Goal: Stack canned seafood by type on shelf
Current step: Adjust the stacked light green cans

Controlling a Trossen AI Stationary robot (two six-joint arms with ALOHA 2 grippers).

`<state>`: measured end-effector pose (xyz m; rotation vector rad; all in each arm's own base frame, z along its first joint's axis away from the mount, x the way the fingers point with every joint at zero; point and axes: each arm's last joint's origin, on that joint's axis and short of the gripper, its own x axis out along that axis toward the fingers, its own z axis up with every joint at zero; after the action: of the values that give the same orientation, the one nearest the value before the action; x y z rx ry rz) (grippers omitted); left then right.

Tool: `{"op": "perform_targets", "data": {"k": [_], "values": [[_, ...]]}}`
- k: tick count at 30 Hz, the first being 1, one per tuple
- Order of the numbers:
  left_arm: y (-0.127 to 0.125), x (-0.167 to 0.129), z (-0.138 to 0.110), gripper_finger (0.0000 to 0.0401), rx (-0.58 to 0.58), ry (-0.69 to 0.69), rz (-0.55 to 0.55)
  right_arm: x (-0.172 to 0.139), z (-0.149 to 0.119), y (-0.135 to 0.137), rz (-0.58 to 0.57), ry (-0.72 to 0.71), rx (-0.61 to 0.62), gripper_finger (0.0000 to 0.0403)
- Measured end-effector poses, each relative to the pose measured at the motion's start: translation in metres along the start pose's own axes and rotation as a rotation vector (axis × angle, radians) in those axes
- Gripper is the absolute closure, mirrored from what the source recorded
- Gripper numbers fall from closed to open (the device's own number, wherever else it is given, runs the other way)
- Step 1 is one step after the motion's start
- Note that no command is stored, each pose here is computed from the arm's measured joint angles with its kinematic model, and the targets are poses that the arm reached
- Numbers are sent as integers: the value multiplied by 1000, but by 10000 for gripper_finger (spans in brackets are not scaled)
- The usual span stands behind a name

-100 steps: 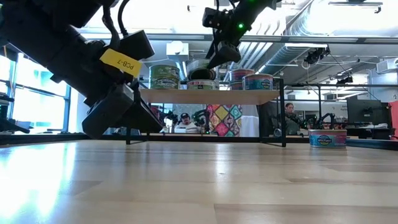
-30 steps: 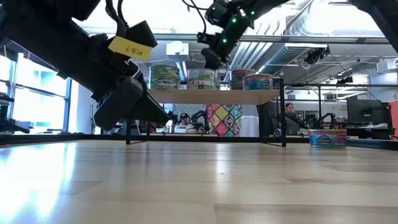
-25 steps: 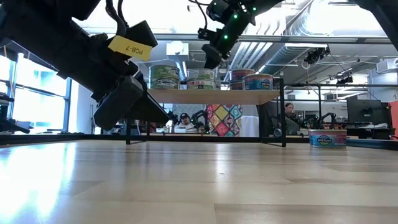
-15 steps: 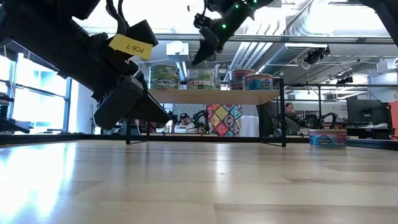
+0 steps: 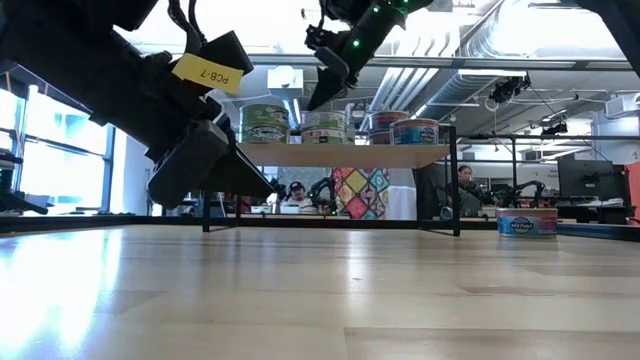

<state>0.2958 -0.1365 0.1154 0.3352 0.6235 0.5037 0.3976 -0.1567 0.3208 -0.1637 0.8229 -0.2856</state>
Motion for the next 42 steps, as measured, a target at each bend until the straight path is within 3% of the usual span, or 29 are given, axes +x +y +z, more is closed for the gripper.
{"op": "perform_targets", "data": {"k": [9,16,26,30,35,42], "values": [[0,0,0,332,0,0,0,-1,-11,-15,-7,64,88,403],[0,0,0,332,0,0,0,-8,-16,-13,15,134,62,403],[0,0,0,332,0,0,0,-18,-12,-14,9,105,58,403],[0,0,0,332,0,0,0,-23,-1,-18,-20,17,62,403],[0,0,0,332,0,0,0,-20,1,-40,-140,-40,98,403],[0,0,0,332,0,0,0,2,-21,-75,-218,41,197,403]]}}
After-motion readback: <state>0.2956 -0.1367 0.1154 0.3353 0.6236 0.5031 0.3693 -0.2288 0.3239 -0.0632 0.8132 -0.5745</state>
